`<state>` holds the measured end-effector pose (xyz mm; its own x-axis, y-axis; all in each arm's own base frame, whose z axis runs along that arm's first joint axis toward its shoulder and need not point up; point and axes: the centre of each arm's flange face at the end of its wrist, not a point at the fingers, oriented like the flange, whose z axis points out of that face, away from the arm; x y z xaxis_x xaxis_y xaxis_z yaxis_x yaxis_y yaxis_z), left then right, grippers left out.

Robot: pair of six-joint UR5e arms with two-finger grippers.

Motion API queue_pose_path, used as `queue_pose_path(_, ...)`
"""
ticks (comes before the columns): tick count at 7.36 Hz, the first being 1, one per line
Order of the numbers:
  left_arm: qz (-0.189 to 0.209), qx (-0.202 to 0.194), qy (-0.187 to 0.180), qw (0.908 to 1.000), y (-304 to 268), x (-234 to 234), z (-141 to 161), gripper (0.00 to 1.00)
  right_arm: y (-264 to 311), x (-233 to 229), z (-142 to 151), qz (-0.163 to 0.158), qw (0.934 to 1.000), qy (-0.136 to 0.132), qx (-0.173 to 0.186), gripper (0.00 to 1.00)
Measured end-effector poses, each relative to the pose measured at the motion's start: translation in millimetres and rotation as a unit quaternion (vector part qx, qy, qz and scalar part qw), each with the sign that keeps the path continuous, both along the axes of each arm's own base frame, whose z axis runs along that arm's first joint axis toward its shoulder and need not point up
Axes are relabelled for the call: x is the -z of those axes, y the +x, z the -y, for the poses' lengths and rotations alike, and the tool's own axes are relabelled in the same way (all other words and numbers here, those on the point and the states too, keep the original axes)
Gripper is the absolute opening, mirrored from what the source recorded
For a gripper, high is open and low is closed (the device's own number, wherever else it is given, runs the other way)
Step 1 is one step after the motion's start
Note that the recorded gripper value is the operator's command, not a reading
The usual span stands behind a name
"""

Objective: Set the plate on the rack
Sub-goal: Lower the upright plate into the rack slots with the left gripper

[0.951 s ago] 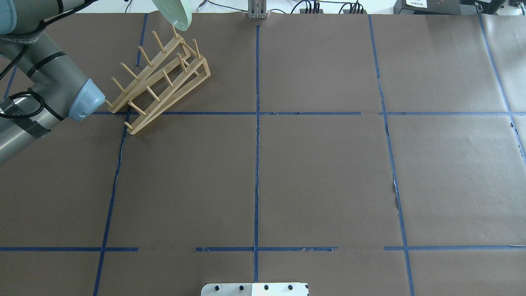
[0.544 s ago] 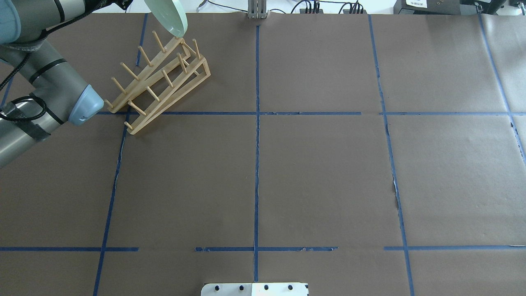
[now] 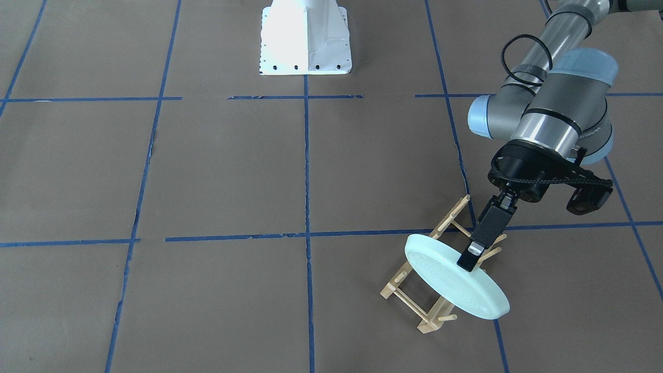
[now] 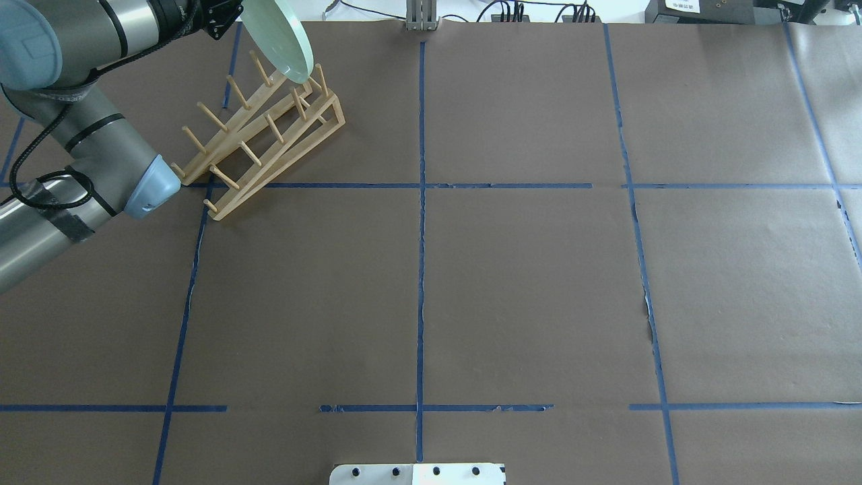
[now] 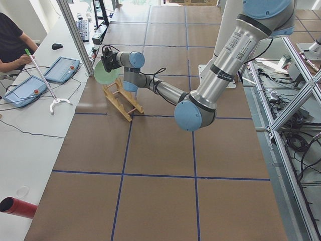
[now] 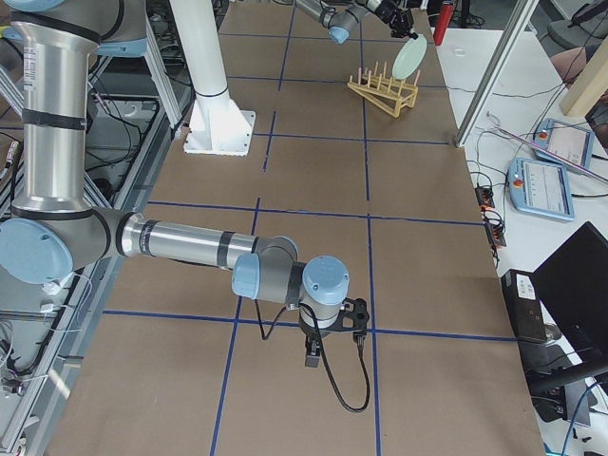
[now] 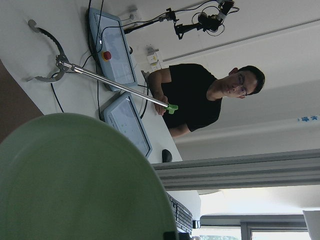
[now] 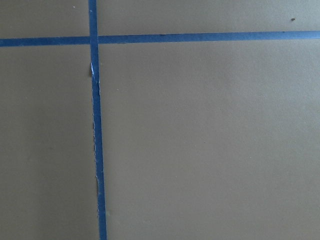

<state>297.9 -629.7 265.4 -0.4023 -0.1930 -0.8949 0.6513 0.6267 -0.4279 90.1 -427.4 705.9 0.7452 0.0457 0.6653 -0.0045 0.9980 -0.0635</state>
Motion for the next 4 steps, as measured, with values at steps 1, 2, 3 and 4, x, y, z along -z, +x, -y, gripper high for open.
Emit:
queue_pose_path(1, 0.005, -0.003, -0.001, 1.0000, 5, -4, 0, 0.00, 0, 0, 0, 0.000, 1.0000, 0.000, 0.000, 1.00)
queue_pose_path(2, 0.009, -0.006, -0.003, 0.9999, 11, -7, -1, 0.00, 0, 0, 0, 0.000, 1.0000, 0.000, 0.000, 1.00)
queue_pose_path(3, 0.014, -0.010, -0.006, 0.9998, 18, -13, -2, 0.00, 0, -1, 0, 0.000, 1.0000, -0.001, 0.000, 1.00)
queue_pose_path(4, 0.019, -0.014, -0.008, 0.9997, 26, -18, -3, 0.00, 0, 0, 0, 0.000, 1.0000, 0.000, 0.000, 1.00)
